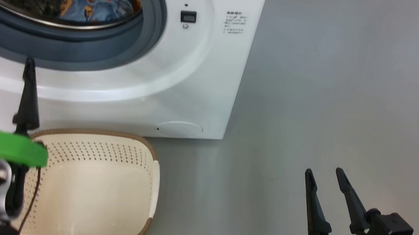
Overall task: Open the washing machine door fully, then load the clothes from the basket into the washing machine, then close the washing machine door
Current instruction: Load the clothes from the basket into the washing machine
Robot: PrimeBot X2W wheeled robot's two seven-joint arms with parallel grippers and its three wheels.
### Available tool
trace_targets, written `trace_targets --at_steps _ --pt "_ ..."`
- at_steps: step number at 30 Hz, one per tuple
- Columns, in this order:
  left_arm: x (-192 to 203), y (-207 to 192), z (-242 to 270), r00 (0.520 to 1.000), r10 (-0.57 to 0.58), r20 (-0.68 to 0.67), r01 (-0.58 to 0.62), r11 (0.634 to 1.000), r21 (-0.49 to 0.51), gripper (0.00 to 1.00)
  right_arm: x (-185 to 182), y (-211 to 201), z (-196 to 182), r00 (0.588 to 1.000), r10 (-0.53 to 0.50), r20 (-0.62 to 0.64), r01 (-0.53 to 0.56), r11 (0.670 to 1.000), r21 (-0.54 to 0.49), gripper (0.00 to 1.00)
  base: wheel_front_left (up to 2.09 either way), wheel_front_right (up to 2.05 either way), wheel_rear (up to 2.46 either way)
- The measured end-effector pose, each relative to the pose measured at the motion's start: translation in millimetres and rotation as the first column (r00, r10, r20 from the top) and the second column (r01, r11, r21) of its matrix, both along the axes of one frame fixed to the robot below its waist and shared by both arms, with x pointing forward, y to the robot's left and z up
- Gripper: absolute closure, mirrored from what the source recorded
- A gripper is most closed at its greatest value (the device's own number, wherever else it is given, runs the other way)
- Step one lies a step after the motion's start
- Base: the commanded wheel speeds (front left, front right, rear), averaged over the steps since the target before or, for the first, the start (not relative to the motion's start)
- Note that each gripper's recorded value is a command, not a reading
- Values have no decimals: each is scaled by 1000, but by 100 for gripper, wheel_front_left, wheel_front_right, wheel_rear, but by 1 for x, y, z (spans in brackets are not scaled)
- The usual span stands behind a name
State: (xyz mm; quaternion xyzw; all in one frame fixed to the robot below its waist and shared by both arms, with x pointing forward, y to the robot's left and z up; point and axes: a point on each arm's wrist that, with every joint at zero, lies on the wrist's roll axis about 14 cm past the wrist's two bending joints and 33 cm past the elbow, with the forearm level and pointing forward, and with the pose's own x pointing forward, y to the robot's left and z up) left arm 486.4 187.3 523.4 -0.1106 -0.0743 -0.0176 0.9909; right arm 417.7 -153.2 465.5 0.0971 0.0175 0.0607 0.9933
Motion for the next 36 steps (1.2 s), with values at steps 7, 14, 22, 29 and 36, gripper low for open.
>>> trace_targets --at_steps 7,14,22,29,36 --pt "-33 6 5 1000 15 12 -15 1000 24 0 -8 -1 14 999 -4 34 4 1000 1 0 0 0 0" --pt "-64 11 5 999 36 12 -36 999 33 0 -22 -5 20 999 -18 45 18 1000 8 0 0 0 0" --pt "-99 17 -8 998 63 -29 -63 998 25 0 -36 -6 28 997 -23 67 23 1000 3 0 0 0 0" --pt "-119 11 -16 997 45 -56 -44 998 34 0 -40 -5 39 995 -18 100 18 1000 4 0 0 0 0" --pt "-141 3 -21 996 47 -76 -46 999 8 0 -53 -8 40 994 -27 104 27 1000 3 0 0 0 0"
